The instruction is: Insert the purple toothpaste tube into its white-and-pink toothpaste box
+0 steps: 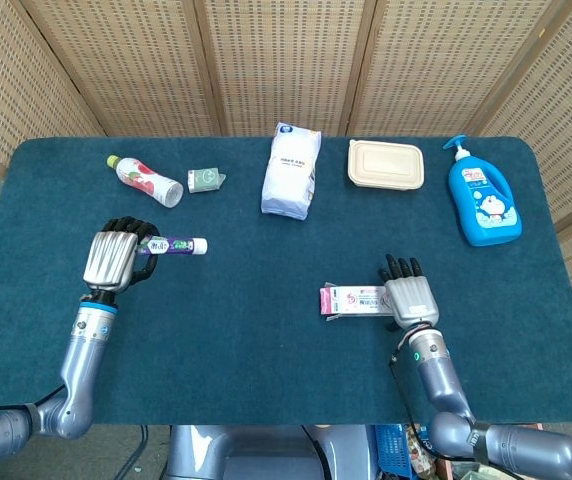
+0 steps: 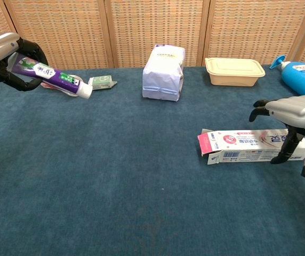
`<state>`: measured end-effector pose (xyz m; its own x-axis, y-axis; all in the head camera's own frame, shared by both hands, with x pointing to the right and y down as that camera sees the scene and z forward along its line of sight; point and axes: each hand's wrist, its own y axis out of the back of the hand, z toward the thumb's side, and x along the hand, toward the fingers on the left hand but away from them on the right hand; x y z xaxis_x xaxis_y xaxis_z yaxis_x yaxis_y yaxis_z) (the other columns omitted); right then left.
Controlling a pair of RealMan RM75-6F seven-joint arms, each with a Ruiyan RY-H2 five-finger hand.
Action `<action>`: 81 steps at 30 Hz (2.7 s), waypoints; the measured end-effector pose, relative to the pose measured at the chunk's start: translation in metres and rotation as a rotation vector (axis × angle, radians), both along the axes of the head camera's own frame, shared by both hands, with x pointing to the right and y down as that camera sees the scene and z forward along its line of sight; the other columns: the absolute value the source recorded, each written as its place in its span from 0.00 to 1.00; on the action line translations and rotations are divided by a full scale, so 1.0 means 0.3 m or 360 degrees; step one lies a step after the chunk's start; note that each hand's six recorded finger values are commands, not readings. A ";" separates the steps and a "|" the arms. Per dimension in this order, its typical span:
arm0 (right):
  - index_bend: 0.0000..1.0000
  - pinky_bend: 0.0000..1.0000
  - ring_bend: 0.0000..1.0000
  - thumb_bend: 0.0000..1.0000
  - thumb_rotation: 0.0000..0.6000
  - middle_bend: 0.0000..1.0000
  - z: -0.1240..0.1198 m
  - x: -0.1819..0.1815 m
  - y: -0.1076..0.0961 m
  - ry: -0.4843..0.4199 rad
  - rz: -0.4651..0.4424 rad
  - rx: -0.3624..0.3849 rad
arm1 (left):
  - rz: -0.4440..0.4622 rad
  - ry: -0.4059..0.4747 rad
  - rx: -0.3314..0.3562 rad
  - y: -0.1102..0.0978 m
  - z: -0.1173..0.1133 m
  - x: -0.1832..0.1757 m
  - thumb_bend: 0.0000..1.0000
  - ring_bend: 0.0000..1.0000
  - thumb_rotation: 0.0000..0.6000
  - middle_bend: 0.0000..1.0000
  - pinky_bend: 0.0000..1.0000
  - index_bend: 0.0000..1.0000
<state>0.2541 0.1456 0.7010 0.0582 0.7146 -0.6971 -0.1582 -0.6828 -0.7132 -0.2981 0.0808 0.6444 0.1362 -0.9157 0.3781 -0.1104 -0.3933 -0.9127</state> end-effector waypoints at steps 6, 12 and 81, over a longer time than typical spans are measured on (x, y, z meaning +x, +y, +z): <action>0.24 0.03 0.00 0.06 1.00 0.11 0.000 -0.002 -0.005 -0.0011 0.0001 0.0026 | 0.0006 -0.0003 -0.0007 0.006 0.004 0.003 0.55 0.26 1.00 0.41 0.25 0.83; 0.24 0.04 0.00 0.06 1.00 0.11 0.009 0.003 0.000 -0.0020 0.0018 0.0027 | 0.0009 0.0002 -0.0004 0.004 0.001 0.008 0.55 0.26 1.00 0.41 0.25 0.83; 0.59 0.45 0.40 0.13 1.00 0.47 -0.114 -0.131 0.001 -0.0441 0.0189 0.0117 | 0.0118 0.0312 0.0028 0.066 -0.059 0.161 0.55 0.26 1.00 0.41 0.25 0.83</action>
